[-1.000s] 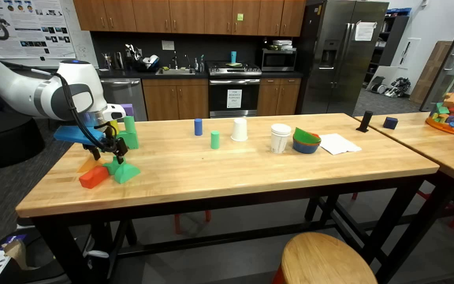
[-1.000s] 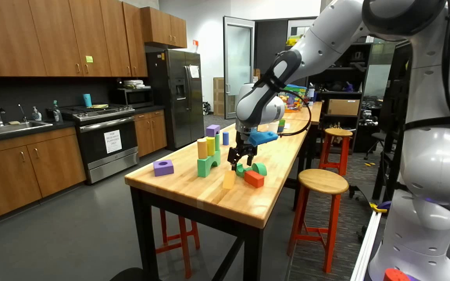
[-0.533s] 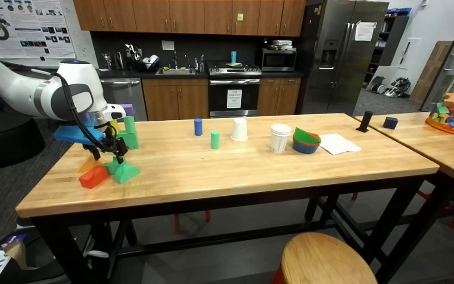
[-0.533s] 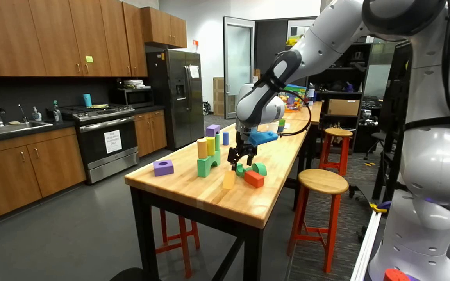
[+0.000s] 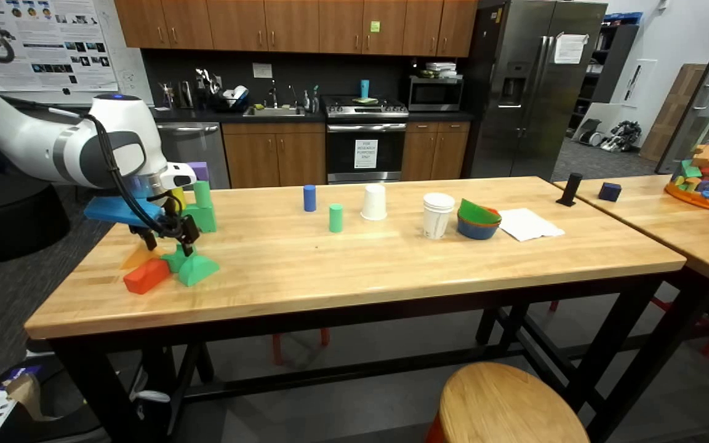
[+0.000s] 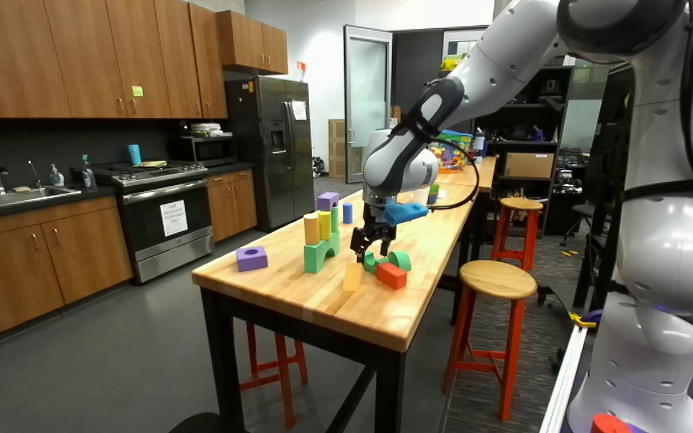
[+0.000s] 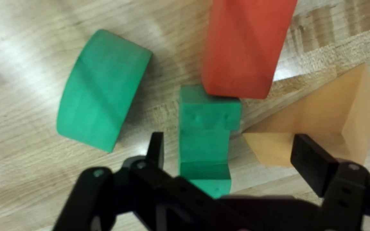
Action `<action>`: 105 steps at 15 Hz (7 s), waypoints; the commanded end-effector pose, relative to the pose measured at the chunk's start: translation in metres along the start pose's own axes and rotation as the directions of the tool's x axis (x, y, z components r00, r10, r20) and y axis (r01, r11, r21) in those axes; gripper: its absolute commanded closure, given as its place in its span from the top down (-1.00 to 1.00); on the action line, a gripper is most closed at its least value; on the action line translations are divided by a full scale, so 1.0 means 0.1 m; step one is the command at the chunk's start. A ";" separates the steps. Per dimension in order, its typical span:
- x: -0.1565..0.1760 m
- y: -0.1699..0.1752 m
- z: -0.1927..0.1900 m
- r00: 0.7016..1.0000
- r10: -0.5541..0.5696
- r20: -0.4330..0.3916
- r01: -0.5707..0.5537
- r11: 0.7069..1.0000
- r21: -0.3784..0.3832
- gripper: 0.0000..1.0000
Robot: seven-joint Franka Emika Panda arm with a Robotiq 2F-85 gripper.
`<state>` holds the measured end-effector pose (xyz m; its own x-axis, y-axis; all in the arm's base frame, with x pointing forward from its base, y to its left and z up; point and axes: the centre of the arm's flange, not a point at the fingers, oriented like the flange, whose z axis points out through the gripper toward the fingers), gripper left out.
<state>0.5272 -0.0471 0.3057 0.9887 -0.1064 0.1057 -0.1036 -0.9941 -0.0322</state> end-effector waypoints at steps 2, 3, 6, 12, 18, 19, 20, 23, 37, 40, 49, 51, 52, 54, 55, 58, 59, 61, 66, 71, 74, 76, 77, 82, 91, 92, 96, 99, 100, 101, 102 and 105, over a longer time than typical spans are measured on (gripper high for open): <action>0.04 0.03 0.17 0.999 -0.010 0.036 0.011 0.999 -0.036 1.00; 0.05 0.04 0.18 0.999 -0.009 0.038 0.011 0.999 -0.048 1.00; 0.09 0.11 0.24 0.999 0.002 0.045 0.002 0.997 -0.074 1.00; 0.18 0.09 0.39 0.997 -0.012 0.071 0.021 0.992 -0.124 0.49; 0.24 -0.02 0.34 0.995 -0.040 0.091 0.052 0.991 -0.127 -0.28; 0.25 -0.04 0.33 0.995 -0.043 0.093 0.055 0.990 -0.128 -0.42; 0.26 -0.05 0.33 0.994 -0.044 0.096 0.056 0.990 -0.128 -0.59; 0.26 -0.04 0.28 0.995 -0.037 0.097 0.051 0.989 -0.137 -0.70; 0.36 0.17 0.03 0.999 -0.007 0.037 0.012 0.989 -0.150 -0.70; 0.39 0.18 -0.08 0.997 0.009 -0.075 -0.015 0.997 -0.080 -0.70; 0.45 0.39 -0.25 0.953 0.110 -0.282 -0.139 0.987 -0.083 -0.70; 0.40 0.57 -0.32 0.965 0.100 -0.243 -0.139 0.979 -0.148 -0.70; 0.37 0.68 -0.37 0.965 0.113 -0.237 -0.154 0.974 -0.164 -0.70; 0.31 0.82 -0.47 0.960 0.124 -0.253 -0.171 0.969 -0.176 -0.70; 0.29 0.87 -0.51 0.955 0.125 -0.269 -0.173 0.971 -0.166 -0.70; 0.24 0.91 -0.57 0.939 0.134 -0.318 -0.177 0.978 -0.111 -0.70; 0.23 0.90 -0.58 0.935 0.142 -0.324 -0.183 0.978 -0.099 -0.70; 0.19 0.90 -0.58 0.927 0.166 -0.337 -0.197 0.979 -0.061 -0.70; 0.08 0.78 -0.57 0.878 0.166 -0.450 -0.174 0.984 0.024 -0.70; 0.00 0.70 -0.53 0.863 0.177 -0.473 -0.164 0.984 0.068 -0.70; -0.04 0.60 -0.40 0.927 0.112 -0.357 -0.093 0.993 0.072 -0.70; 0.03 0.49 -0.38 0.916 0.136 -0.377 -0.118 0.991 0.069 -0.20; 0.02 0.49 -0.36 0.921 0.129 -0.367 -0.111 0.991 0.070 -0.20; 0.01 0.49 -0.36 0.925 0.120 -0.361 -0.102 0.992 0.068 -0.70; 0.14 0.38 -0.26 0.788 0.329 -0.520 -0.235 0.942 0.240 -0.70; 0.13 0.37 -0.31 0.769 0.336 -0.545 -0.242 0.941 0.238 -0.70; 0.12 0.40 -0.44 0.775 0.259 -0.577 -0.212 0.966 0.148 -0.70; 0.06 0.51 -0.46 0.770 0.244 -0.590 -0.210 0.970 0.126 -0.70; 0.04 0.54 -0.48 0.754 0.243 -0.610 -0.212 0.969 0.125 -0.70; 0.04 0.55 -0.53 0.725 0.261 -0.638 -0.224 0.965 0.139 -0.70; 0.04 0.55 -0.57 0.692 0.286 -0.663 -0.243 0.957 0.159 -0.70; 0.07 0.53 -0.78 0.614 0.328 -0.718 -0.281 0.941 0.189 -0.70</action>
<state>0.5354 -0.0925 0.3878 0.5765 -0.3941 0.7158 -0.3544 -0.9099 -0.2156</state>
